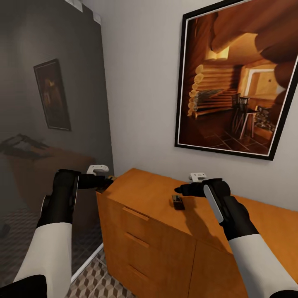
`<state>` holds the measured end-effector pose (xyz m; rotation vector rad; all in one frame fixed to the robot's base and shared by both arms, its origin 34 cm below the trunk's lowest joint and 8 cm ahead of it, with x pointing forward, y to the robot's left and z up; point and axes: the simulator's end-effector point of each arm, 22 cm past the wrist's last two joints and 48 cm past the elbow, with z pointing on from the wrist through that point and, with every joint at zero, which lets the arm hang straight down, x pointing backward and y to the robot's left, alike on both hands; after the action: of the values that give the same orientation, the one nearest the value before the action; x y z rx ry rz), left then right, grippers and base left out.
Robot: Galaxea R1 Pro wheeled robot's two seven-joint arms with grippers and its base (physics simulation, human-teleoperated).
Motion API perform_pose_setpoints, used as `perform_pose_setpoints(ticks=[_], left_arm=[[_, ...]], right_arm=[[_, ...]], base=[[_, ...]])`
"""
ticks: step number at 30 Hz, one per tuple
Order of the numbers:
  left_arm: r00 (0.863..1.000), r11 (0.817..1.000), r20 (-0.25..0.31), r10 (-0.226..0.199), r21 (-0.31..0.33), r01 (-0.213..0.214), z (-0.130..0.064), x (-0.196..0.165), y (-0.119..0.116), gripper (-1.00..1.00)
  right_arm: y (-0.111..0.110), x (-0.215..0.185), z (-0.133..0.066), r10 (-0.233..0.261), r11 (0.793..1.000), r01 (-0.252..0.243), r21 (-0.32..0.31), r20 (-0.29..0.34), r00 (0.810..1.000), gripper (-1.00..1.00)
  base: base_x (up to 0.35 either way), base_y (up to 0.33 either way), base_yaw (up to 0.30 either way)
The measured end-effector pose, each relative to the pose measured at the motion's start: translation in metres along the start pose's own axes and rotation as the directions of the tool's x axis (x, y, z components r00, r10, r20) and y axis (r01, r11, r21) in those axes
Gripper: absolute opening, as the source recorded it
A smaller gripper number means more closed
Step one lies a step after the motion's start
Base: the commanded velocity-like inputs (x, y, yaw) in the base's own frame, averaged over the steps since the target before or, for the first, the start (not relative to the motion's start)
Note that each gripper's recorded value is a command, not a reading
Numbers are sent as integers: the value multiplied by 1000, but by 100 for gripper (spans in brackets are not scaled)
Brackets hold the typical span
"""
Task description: Take the four mousetraps from the cabinet in the bathroom and place them on the bathroom floor. Make sure all four end up on the same floor surface, and ensure that at least two of them are either under or directly next to the same bathroom sink.
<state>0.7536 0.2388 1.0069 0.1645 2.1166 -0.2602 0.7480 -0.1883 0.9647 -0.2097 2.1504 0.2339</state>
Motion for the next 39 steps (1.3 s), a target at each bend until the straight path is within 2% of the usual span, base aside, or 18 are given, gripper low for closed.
perform_pose_setpoints(ticks=[21, 32, 39], left_arm=[[1000, 1000, -2, 0, 2, 0, 1, 1, -1, -100], [1000, 1000, -2, 0, 1, 0, 1, 1, -1, -100], [1000, 1000, -1, 0, 1, 0, 1, 0, -1, -100]], right_arm=[[-4, 1, 0, -13, 1000, 13, 21, -4, 1000, 100], [-3, 0, 0, -2, 1000, 2, 11, -1, 1000, 100], [-4, 0, 0, 0, 1000, 0, 13, 0, 1000, 100]], base=[[0, 0, 1], [0, 0, 1], [0, 0, 132]])
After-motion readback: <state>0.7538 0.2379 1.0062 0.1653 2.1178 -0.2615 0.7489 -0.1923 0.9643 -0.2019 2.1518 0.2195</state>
